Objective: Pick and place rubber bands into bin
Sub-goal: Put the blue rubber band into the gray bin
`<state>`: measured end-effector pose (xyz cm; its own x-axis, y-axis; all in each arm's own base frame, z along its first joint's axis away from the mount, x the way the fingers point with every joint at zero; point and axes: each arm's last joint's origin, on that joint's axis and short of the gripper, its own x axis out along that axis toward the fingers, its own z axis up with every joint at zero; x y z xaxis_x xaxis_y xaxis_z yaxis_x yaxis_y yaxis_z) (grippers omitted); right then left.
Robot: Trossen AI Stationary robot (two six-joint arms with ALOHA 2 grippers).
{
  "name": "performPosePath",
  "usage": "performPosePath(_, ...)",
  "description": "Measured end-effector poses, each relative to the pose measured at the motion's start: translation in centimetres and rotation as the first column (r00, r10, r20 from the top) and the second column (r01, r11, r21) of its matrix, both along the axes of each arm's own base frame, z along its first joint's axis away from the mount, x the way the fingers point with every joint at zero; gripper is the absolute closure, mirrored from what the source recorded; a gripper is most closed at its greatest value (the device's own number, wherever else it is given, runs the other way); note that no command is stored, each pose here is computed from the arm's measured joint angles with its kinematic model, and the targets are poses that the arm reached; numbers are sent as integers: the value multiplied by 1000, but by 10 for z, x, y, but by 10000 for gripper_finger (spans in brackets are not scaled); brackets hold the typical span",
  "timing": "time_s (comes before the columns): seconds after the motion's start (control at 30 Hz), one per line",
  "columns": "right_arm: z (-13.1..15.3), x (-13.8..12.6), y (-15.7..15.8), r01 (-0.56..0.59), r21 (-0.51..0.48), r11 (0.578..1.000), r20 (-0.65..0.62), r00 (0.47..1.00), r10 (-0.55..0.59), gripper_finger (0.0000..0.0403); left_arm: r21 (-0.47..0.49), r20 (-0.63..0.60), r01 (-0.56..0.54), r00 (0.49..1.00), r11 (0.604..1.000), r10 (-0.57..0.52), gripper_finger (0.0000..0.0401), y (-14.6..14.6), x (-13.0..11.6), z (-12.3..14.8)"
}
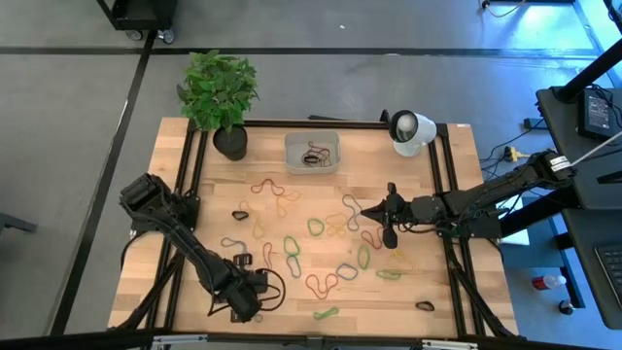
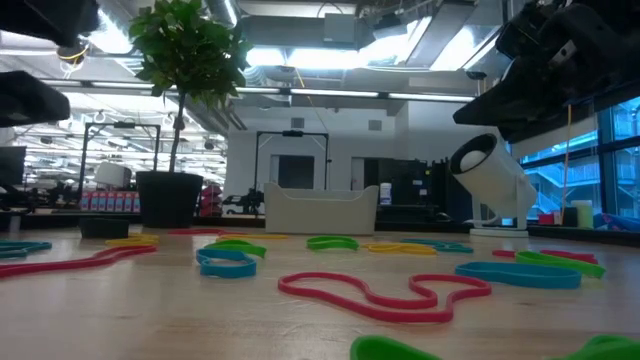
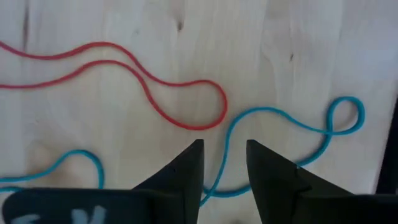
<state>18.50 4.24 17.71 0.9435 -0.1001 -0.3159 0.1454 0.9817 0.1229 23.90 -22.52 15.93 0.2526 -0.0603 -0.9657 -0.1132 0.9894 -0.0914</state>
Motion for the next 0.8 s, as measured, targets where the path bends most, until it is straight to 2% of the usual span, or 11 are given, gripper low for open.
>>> performPosePath(0.2, 0, 0, 0, 0, 0, 1000, -1, 1000, 0, 397, 3, 8, 19, 1000, 1000, -19, 288, -4, -5, -4)
performPosePath(0.5, 0, 0, 0, -1, 0, 1000, -2, 1000, 1, 397, 48, -57, 59, 997, 997, -57, 291, -9, -3, -27)
performPosePath(0.6, 0, 0, 0, 0, 0, 1000, -2, 1000, 0, 397, 51, -63, 54, 997, 997, -51, 317, -8, -3, -28)
performPosePath(0.73, 0, 0, 0, 0, 0, 1000, -2, 1000, 0, 397, 55, -67, 51, 997, 997, -48, 387, -8, -3, -28)
performPosePath(0.8, 0, 0, 0, 0, 0, 1000, -2, 1000, 0, 397, 53, -66, 52, 997, 997, -48, 395, -9, -2, -27)
